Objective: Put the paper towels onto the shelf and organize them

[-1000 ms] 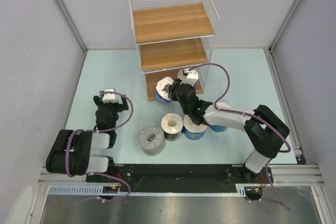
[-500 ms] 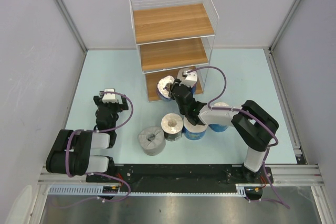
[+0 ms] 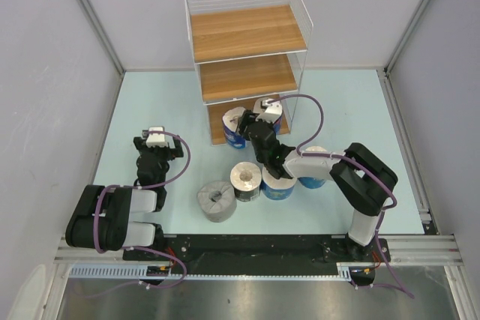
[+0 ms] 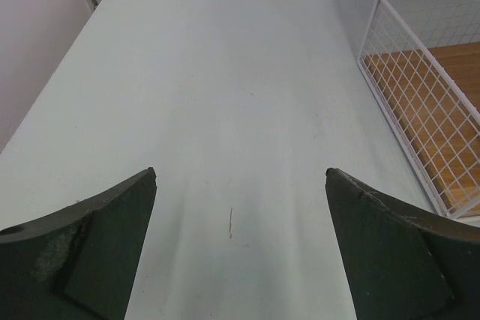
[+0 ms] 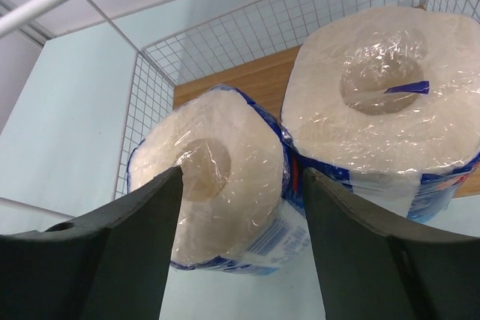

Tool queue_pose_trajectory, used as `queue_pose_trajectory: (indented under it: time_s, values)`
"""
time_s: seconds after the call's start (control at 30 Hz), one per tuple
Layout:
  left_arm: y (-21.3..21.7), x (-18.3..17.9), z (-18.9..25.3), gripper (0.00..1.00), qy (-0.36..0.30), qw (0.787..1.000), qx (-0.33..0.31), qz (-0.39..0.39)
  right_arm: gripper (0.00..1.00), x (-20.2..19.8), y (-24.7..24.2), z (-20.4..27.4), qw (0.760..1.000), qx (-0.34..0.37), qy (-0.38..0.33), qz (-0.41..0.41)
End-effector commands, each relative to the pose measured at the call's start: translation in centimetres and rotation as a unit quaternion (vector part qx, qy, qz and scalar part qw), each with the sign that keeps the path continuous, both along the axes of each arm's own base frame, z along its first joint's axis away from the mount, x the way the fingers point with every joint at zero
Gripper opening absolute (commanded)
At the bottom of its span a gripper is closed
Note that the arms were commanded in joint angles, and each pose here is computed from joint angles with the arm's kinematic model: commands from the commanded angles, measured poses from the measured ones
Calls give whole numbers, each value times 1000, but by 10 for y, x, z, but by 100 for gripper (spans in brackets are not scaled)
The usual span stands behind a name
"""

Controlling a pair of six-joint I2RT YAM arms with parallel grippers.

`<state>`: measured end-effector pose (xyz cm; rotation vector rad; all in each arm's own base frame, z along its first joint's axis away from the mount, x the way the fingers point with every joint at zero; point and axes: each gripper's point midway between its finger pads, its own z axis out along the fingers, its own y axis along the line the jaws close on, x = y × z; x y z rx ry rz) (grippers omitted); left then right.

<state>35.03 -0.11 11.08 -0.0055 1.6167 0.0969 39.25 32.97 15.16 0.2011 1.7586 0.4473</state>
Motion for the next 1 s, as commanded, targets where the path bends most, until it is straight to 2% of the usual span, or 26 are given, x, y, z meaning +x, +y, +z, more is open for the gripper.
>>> queue_pose_trajectory:
  time_s: [0.0, 0.13, 0.17, 0.23, 0.3, 0.33, 0.57, 0.67, 0.97]
  values:
    - [-2, 9, 20, 100, -31, 999, -6, -6, 71, -5, 3, 37, 999, 14, -32, 2]
    - [-2, 9, 20, 100, -31, 999, -6, -6, 75, -31, 13, 53, 999, 0, -28, 32]
    - [-2, 8, 20, 100, -31, 999, -6, -6, 75, -39, 11, 48, 999, -14, -11, 39]
    - [-2, 9, 19, 100, -30, 1000, -7, -6, 75, -56, 12, 64, 998, 4, 2, 62]
    - [-2, 9, 19, 100, -31, 999, -6, -6, 77, -76, 3, 58, 997, -21, 34, 65]
    - [-1, 9, 20, 100, -31, 999, -6, -5, 77, -84, -4, 70, 997, -2, 39, 64]
    - [-2, 9, 20, 100, -31, 999, -7, -6, 82, -133, -75, 31, 983, -78, 164, 32]
    - [-2, 9, 20, 100, -32, 999, -6, -6, 85, -152, -93, 12, 973, -82, 213, 35]
    - [-2, 9, 20, 100, -31, 999, -6, -6, 87, -170, -127, -13, 967, -58, 250, -4]
